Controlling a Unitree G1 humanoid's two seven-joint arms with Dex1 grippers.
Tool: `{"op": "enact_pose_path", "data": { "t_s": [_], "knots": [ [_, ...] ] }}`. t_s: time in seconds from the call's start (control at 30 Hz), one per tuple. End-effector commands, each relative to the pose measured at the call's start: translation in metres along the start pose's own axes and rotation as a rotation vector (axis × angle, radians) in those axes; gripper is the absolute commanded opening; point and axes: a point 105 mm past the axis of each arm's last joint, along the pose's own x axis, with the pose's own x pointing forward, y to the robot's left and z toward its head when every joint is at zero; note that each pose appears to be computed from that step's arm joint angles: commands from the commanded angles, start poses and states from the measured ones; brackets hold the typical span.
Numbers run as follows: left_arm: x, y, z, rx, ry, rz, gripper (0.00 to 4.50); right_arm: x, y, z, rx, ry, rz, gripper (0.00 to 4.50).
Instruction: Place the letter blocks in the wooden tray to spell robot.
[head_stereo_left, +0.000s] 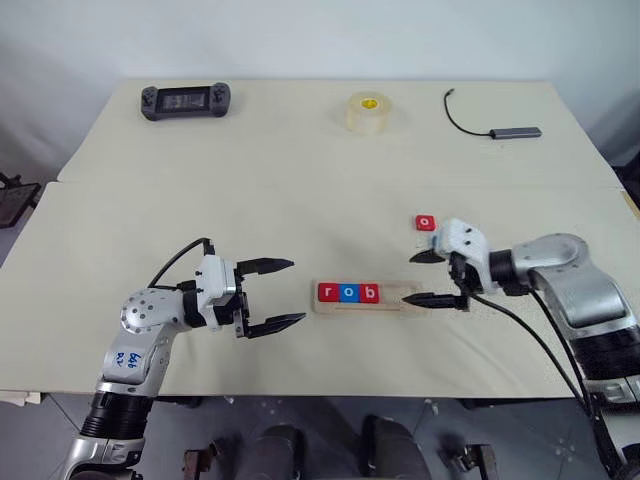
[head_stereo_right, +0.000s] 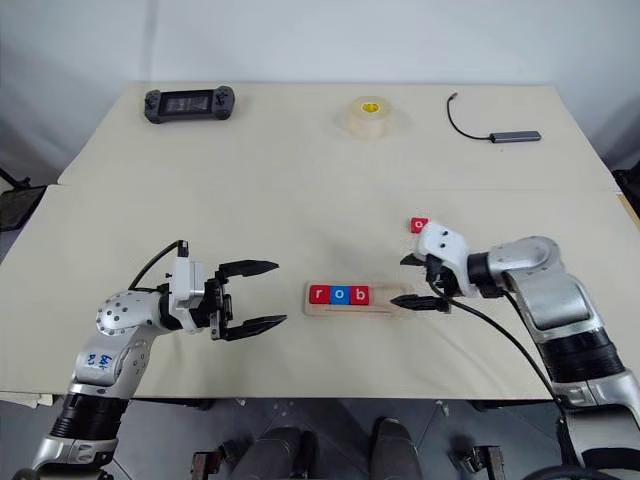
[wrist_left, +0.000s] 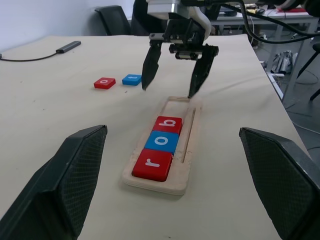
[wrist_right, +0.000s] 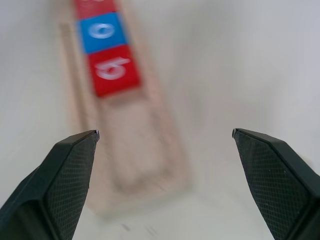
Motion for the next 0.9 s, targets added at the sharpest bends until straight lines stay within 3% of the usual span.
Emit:
{"op": "enact_pose_path", "data": {
  "t_s": [0.03, 0.17, 0.33, 0.53, 0.77, 0.9],
  "knots": [
    [-0.005, 0.001, 0.006, 0.026, -0.010, 0.016, 4.50, -0.044, -0.013, 0.003, -0.009, -0.151, -0.219, 4.49],
    [-0.010, 0.007, 0.004, 0.016, -0.001, 0.033, 4.50, -0.081, -0.006, -0.030, -0.026, -0.176, -0.461, 4.49],
    [-0.016, 0.017, 0.001, 0.014, 0.011, 0.056, 4.50, -0.116, 0.022, -0.070, 0.036, -0.223, -0.625, 4.49],
    [-0.015, 0.024, -0.002, 0.011, 0.002, 0.086, 4.50, -0.128, 0.046, -0.090, 0.129, -0.306, -0.766, 4.49],
    [-0.010, 0.027, -0.001, -0.020, -0.019, 0.085, 4.50, -0.106, 0.026, -0.053, 0.107, -0.385, -0.671, 4.49],
    [-0.011, 0.031, 0.001, -0.032, -0.022, 0.114, 4.50, -0.086, 0.006, -0.031, 0.298, -0.397, -0.578, 4.49]
  ]
}}
